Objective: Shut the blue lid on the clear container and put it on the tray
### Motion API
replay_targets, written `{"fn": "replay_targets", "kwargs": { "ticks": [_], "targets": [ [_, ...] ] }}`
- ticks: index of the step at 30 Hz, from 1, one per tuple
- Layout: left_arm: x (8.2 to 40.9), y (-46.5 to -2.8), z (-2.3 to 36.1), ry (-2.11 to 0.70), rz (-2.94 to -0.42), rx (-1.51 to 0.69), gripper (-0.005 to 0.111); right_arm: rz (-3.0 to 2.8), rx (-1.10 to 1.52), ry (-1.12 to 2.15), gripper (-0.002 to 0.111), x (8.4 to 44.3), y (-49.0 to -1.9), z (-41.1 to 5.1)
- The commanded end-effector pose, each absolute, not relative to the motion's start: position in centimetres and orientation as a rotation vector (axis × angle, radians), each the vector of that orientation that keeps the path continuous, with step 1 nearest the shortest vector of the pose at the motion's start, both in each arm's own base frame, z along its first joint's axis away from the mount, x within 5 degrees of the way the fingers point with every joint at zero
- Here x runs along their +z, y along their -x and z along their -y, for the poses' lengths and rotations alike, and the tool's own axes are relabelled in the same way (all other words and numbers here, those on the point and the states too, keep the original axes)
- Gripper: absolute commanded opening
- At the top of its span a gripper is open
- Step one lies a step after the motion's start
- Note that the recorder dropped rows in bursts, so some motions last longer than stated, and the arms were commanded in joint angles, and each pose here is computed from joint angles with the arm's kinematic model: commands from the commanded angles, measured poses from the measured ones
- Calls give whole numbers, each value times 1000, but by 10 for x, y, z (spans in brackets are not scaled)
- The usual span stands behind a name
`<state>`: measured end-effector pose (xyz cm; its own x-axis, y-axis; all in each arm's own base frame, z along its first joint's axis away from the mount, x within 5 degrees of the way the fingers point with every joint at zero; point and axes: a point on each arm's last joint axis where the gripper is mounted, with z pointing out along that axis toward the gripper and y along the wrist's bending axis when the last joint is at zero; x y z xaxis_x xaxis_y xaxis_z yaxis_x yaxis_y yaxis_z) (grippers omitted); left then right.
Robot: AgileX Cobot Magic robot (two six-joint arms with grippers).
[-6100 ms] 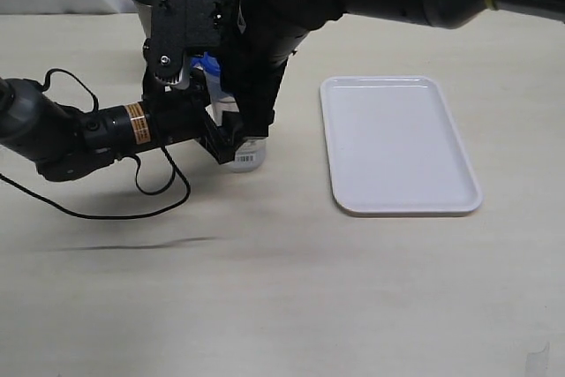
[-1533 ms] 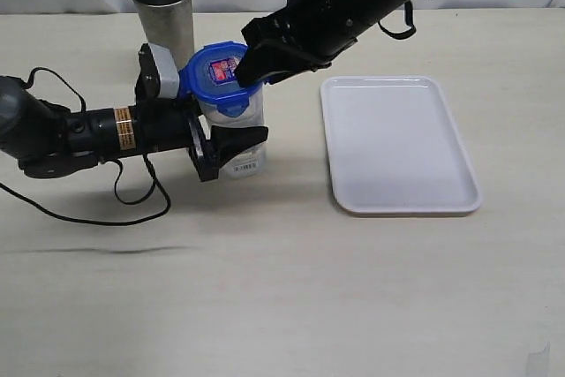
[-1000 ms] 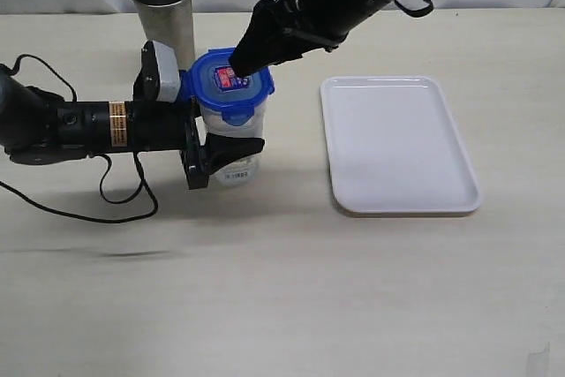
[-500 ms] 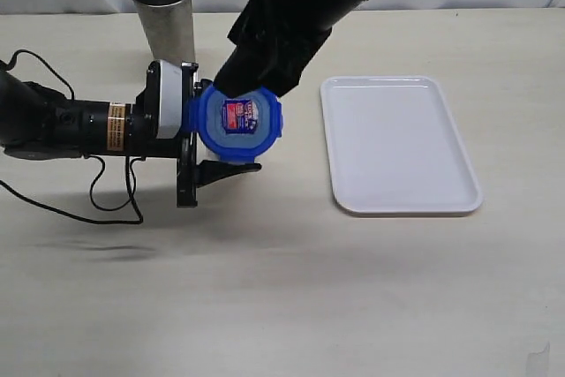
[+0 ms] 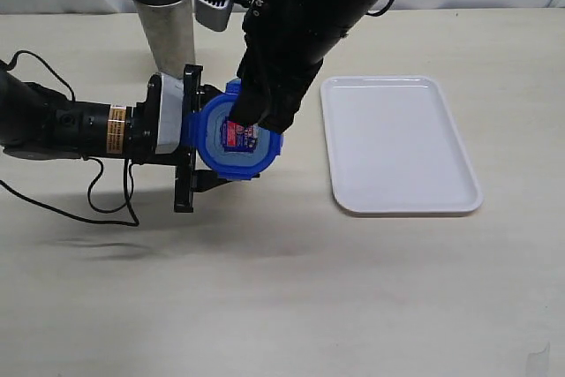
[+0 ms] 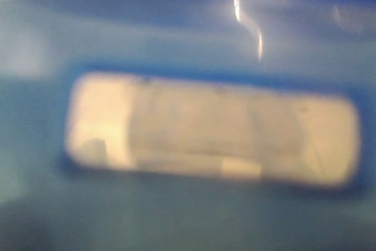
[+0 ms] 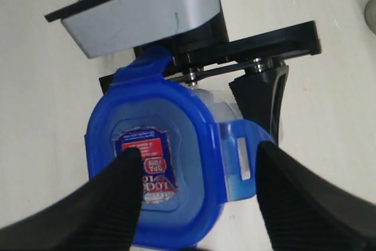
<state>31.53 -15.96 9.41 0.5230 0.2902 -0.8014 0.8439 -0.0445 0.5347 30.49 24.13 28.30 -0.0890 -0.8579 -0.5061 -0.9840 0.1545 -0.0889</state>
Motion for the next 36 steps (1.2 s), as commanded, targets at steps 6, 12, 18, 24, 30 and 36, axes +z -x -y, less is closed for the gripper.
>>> {"fn": "replay_targets", "kwargs": {
  "ticks": [6, 12, 18, 24, 30, 36],
  "targets": [
    [104, -316, 161, -1564, -949, -603, 0, -2037, 403, 1773, 50, 262, -311, -247],
    [104, -317, 161, -1538, -984, -620, 0, -2080, 419, 1795, 36, 246, -315, -250],
    [105, -319, 161, -1507, -1027, -646, 0, -2129, 433, 1806, 35, 230, -318, -252],
    [105, -319, 161, -1503, -1031, -647, 0, -2180, 461, 1849, 35, 216, -317, -252],
    [105, -319, 161, -1502, -1033, -649, 0, -2220, 476, 1857, 35, 206, -318, -253],
    [105, -320, 161, -1481, -1059, -662, 0, -2234, 476, 1876, 35, 201, -318, -253]
  ]
}}
